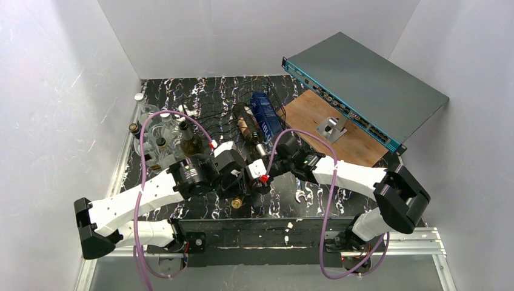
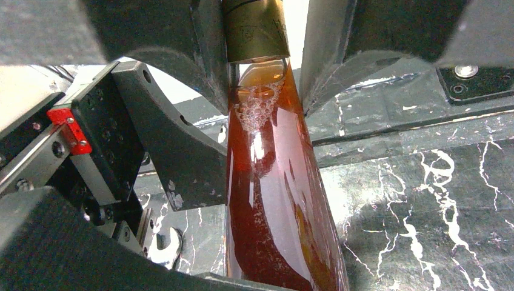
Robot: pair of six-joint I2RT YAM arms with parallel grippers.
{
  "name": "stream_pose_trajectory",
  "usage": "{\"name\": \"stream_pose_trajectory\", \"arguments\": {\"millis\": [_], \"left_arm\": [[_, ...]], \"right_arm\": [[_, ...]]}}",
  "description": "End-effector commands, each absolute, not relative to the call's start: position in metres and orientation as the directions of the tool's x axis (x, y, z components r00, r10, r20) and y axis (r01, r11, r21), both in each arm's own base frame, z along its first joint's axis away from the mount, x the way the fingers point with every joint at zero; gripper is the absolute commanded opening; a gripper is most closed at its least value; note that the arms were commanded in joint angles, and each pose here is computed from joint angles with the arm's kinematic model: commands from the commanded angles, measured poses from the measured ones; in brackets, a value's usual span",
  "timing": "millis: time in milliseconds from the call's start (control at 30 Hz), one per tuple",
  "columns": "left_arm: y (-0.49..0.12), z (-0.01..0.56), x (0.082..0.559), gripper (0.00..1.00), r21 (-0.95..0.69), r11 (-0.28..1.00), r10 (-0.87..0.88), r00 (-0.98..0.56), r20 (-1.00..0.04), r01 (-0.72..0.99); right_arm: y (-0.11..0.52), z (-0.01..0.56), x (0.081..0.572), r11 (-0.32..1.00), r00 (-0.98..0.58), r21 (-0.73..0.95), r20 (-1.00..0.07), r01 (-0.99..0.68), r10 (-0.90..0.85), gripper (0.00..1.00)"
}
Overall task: Take the wine bottle off the wine rack
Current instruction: Pick up the wine bottle from the wine rack.
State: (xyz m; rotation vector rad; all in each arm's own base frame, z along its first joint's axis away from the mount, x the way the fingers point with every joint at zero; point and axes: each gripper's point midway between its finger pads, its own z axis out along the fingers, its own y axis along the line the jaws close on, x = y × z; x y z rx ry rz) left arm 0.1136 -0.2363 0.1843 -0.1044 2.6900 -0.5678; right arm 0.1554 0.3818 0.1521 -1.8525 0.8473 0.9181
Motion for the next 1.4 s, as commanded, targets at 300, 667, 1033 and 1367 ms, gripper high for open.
{"name": "stream_pose_trajectory", "arguments": {"millis": [300,667,1033,1367], "left_arm": [[-0.261,0.25,0.121,0.22,-0.628,0.777,-0.253,-0.893,-0.372,0.042],[-0.252,0.25,0.117,0.58,-0.667,0.744,-0.291,-0.882,-0.37,0.034],[-0.236,0.26,0.119,0.85,-0.672,0.727,-0.274,-0.839,-0.469,0.138],[-0.213,0.292,0.129,0.95,-0.561,0.732,-0.186,-0.68,-0.71,0.386]], "right_arm": [[0.384,0.151,0.142,-0.417,0.492,-0.393,-0.855,-0.819,-0.16,0.47],[0.384,0.157,0.135,-0.43,0.448,-0.352,-0.882,-0.831,-0.145,0.36],[0.384,0.16,0.133,-0.427,0.38,-0.291,-0.914,-0.856,-0.139,0.33],[0.379,0.168,0.142,-0.391,0.328,-0.257,-0.936,-0.884,-0.126,0.32]]}}
